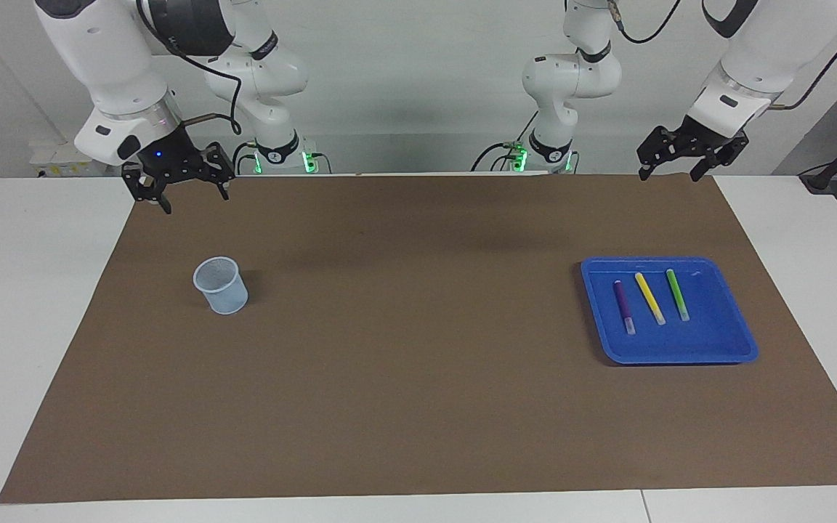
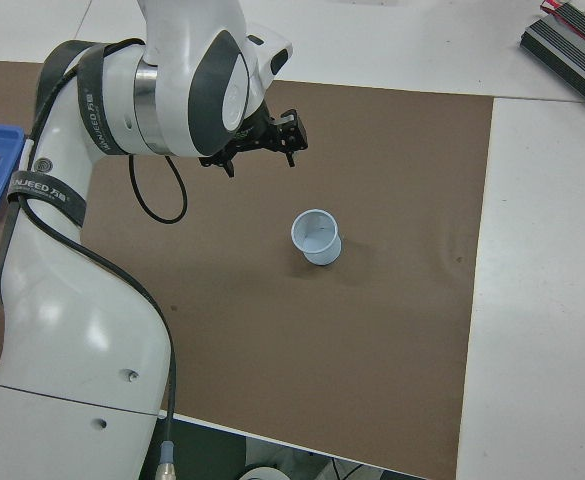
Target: Right arm passes pens to left for tray arrangement
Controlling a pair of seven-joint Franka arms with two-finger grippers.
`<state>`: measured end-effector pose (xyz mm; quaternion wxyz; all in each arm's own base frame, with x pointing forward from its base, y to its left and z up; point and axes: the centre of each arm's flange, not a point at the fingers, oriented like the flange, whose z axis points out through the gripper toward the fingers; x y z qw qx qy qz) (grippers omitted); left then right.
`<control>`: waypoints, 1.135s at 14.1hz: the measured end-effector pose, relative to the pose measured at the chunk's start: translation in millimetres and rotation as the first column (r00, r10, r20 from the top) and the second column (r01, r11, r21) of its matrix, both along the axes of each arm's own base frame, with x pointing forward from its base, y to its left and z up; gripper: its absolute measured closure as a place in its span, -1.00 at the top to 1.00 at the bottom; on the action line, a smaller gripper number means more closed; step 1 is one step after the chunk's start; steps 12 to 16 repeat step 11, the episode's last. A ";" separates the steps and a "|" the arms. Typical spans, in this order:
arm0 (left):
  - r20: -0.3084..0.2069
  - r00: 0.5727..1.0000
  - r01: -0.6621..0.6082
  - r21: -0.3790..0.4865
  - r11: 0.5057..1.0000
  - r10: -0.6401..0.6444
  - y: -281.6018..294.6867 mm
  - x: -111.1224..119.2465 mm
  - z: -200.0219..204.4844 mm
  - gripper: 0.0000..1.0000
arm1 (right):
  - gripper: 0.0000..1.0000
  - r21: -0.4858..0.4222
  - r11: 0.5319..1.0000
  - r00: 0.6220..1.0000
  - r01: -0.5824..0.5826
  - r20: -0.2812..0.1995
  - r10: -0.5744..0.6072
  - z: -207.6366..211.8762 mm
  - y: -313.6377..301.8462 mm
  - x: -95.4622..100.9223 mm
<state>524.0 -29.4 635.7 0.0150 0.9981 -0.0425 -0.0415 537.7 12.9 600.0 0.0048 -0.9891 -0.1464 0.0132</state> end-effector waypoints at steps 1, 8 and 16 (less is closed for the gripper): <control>0.002 1.000 -0.001 0.000 1.000 0.001 0.3 0.3 0.2 1.00 | 1.00 0.000 1.000 1.000 0.000 0.000 0.000 0.0 0.0 0.0; 0.004 1.000 -0.016 0.000 1.000 0.016 6.4 0.8 0.3 1.00 | 1.00 0.000 1.000 1.000 0.000 0.000 0.000 0.0 0.0 0.0; 0.004 1.000 -0.023 0.000 1.000 0.023 8.7 0.8 0.3 1.00 | 1.00 0.000 1.000 1.000 0.000 0.000 0.000 0.0 0.0 0.0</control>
